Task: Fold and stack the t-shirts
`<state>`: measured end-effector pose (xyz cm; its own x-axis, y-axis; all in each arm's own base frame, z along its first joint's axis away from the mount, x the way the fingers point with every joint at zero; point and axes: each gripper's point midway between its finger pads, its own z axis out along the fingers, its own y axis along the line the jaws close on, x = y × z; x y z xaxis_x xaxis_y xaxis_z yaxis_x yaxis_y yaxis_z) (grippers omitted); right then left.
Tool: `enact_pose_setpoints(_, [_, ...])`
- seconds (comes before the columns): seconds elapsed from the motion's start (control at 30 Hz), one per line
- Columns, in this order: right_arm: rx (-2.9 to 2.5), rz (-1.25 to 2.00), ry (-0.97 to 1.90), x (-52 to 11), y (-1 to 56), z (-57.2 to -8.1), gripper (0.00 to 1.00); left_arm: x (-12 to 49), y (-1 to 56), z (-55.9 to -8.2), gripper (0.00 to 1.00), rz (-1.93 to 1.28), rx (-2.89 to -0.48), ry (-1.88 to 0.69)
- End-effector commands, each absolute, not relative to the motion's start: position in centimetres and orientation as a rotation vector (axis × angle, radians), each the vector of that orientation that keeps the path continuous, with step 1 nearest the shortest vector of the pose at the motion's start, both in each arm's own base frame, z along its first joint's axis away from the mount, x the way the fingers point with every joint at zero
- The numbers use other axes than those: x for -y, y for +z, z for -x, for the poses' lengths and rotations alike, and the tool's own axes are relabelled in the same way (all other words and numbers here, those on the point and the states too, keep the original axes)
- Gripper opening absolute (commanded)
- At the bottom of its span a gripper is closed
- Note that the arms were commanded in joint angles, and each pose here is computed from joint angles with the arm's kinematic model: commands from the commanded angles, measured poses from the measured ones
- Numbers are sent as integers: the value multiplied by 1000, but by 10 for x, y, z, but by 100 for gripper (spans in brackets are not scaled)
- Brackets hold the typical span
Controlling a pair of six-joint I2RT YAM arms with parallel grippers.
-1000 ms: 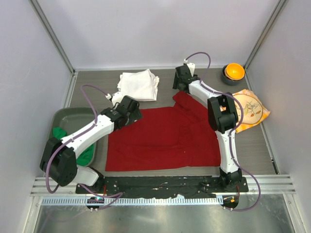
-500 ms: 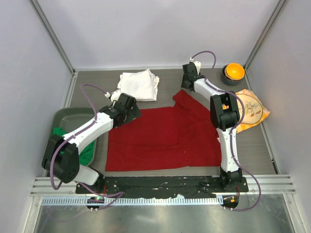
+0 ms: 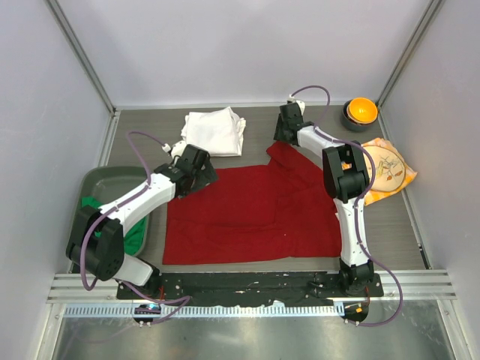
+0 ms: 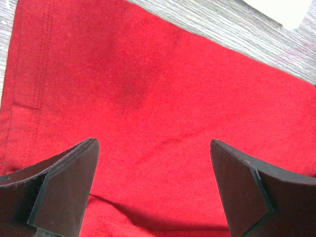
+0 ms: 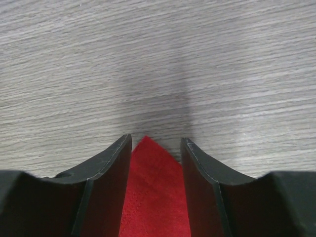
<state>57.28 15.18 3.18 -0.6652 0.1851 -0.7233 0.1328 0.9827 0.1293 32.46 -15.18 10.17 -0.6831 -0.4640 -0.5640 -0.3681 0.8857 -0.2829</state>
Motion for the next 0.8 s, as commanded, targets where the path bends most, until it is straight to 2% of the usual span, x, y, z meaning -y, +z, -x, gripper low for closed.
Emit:
enact_pose_setpoints(0.0, [-2282, -216, 149, -160, 46, -572, 50, 156, 103, -332, 100, 592, -2379, -222])
enact_pose_setpoints(0.77, [-2334, -209, 119, -151, 24, -541, 44, 156, 98, -330, 100, 601, -2402, -226])
